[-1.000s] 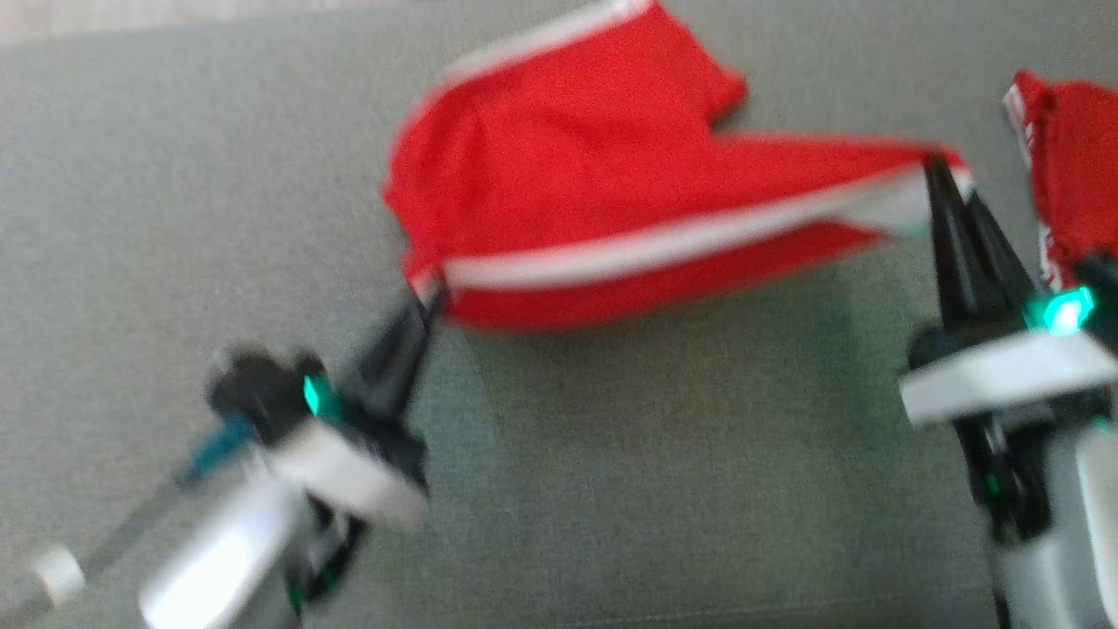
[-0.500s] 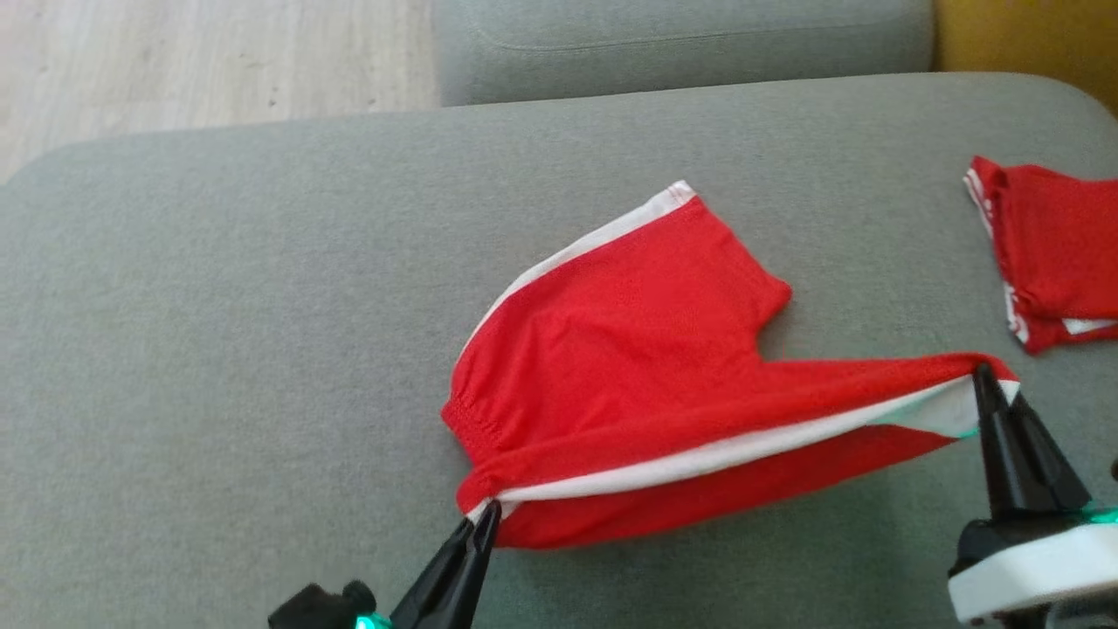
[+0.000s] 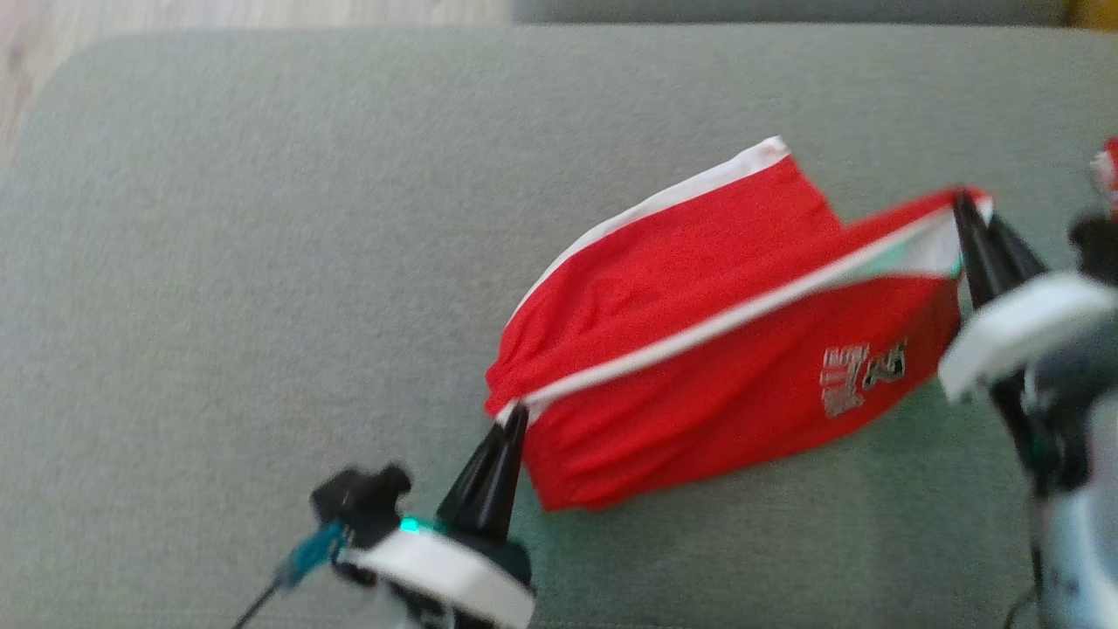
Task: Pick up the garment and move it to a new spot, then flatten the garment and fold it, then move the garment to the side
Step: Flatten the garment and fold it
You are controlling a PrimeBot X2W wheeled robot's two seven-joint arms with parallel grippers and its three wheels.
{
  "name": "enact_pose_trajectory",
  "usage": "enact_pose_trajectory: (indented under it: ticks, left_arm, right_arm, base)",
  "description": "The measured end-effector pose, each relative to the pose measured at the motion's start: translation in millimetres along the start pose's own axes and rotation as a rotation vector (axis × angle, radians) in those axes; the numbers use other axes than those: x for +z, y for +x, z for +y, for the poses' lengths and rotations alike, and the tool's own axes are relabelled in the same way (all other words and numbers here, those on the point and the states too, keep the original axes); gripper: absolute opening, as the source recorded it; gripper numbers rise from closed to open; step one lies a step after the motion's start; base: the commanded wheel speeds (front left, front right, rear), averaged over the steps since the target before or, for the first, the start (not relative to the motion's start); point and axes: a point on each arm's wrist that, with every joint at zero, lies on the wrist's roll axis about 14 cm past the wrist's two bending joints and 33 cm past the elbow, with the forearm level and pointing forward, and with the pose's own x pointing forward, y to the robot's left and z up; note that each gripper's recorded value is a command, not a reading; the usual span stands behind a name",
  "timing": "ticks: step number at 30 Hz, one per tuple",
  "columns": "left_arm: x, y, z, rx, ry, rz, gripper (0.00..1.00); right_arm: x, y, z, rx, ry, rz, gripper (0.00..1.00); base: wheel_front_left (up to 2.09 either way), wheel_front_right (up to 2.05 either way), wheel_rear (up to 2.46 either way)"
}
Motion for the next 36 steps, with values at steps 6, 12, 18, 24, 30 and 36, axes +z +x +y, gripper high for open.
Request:
enact_pose_trajectory:
  ticks: [6,12,18,24,30,36]
  left_arm:
    - [7.8,33.7,19.9,0.061,-0.025,0.006,0.00]
    - [13.1,54.2,48.4,0.134,-0.035,0.005,0.00]
    - [12.7,55.9,67.8,0.185,-0.039,-0.005,0.00]
    - [9.9,54.5,68.3,0.195,-0.038,-0.007,1.00]
    - [20.6,48.3,62.3,0.183,0.002,-0.043,1.00]
    - [25.5,12.0,71.3,0.226,0.107,-0.060,1.00]
  right_arm:
    - [-9.1,71.0,14.7,0.081,-0.021,0.121,0.00]
    - [-30.9,122.4,24.6,0.123,-0.068,0.235,0.00]
    - [-52.8,148.7,43.3,0.170,-0.083,0.300,0.09]
    - [-54.2,151.2,46.1,0.178,-0.083,0.282,1.00]
    - [-36.7,144.8,43.2,0.171,-0.070,0.220,1.00]
    - [-15.0,127.7,32.0,0.157,-0.072,0.180,1.00]
  base:
    - [0.00,0.00,0.00]
    - [0.00,0.00,0.00]
    - [0.00,0.00,0.00]
    - [0.00,0.00,0.00]
    - [0.00,0.00,0.00]
    - [0.00,0.00,0.00]
